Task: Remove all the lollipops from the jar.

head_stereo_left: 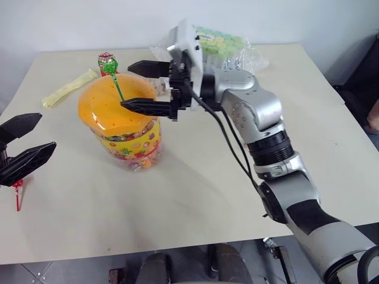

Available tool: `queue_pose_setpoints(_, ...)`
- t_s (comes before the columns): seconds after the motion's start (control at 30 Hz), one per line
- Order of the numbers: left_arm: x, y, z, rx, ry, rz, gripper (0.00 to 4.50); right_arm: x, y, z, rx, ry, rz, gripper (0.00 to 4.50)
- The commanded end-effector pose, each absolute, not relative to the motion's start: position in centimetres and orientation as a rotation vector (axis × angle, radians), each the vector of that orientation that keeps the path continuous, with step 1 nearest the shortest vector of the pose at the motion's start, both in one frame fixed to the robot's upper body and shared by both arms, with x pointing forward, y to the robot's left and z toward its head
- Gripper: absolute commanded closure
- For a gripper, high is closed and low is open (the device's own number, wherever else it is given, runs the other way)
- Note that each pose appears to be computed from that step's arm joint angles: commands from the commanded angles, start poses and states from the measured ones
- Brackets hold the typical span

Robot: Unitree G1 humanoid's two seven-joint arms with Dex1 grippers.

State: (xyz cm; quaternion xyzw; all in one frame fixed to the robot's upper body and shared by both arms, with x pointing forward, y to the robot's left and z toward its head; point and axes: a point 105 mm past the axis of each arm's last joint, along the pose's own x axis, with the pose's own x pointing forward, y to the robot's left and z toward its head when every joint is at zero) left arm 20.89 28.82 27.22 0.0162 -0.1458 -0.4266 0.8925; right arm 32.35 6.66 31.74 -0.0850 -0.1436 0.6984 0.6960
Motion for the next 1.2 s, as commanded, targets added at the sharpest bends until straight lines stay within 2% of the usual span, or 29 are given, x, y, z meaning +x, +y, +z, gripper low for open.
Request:
queue_pose_setpoints(0.03, 20.3, 28.7, 28.2, 0.064, -0.351, -0.882, 0.00, 31.9, 8.4, 33.5, -0.211, -0.356, 1.552, 0.19)
queue_pose_setpoints(0.13, 20.4, 28.6, 28.2, 0.063, -0.352, -0.880, 0.00, 31.3, 8.9, 34.1, -0.184, -0.376, 1.575, 0.97)
queue_pose_setpoints(0.33, 20.6, 28.4, 28.0, 0.054, -0.353, -0.879, 0.00, 30.6, 8.8, 36.1, -0.158, -0.446, 1.582, 3.11)
queue_pose_setpoints(0.47, 20.8, 28.3, 28.1, 0.048, -0.357, -0.886, 0.00, 30.5, 7.9, 38.5, -0.110, -0.510, 1.558, 4.46)
queue_pose_setpoints(0.63, 21.1, 28.2, 28.0, 0.042, -0.359, -0.892, 0.00, 30.8, 6.6, 41.1, -0.060, -0.576, 1.496, 4.46)
queue_pose_setpoints(0.73, 21.2, 27.9, 28.0, 0.035, -0.363, -0.905, 0.00, 33.8, 3.3, 42.6, -0.036, -0.601, 1.297, 4.46)
queue_pose_setpoints(0.87, 21.2, 27.9, 27.9, 0.032, -0.358, -0.912, 0.00, 36.9, -1.1, 41.8, -0.059, -0.531, 1.108, 4.46)
queue_pose_setpoints(0.97, 21.0, 27.9, 27.8, 0.032, -0.343, -0.916, 0.00, 39.4, -6.4, 39.0, -0.138, -0.388, 0.924, 4.46)
queue_pose_setpoints(1.07, 20.7, 28.1, 27.7, 0.032, -0.325, -0.917, 0.00, 41.5, -12.6, 33.5, -0.249, -0.096, 0.720, 4.46)
queue_pose_setpoints(1.2, 20.4, 28.4, 27.5, 0.027, -0.294, -0.915, 0.00, 41.8, -21.6, 27.1, -0.335, 0.188, 0.442, 4.46)
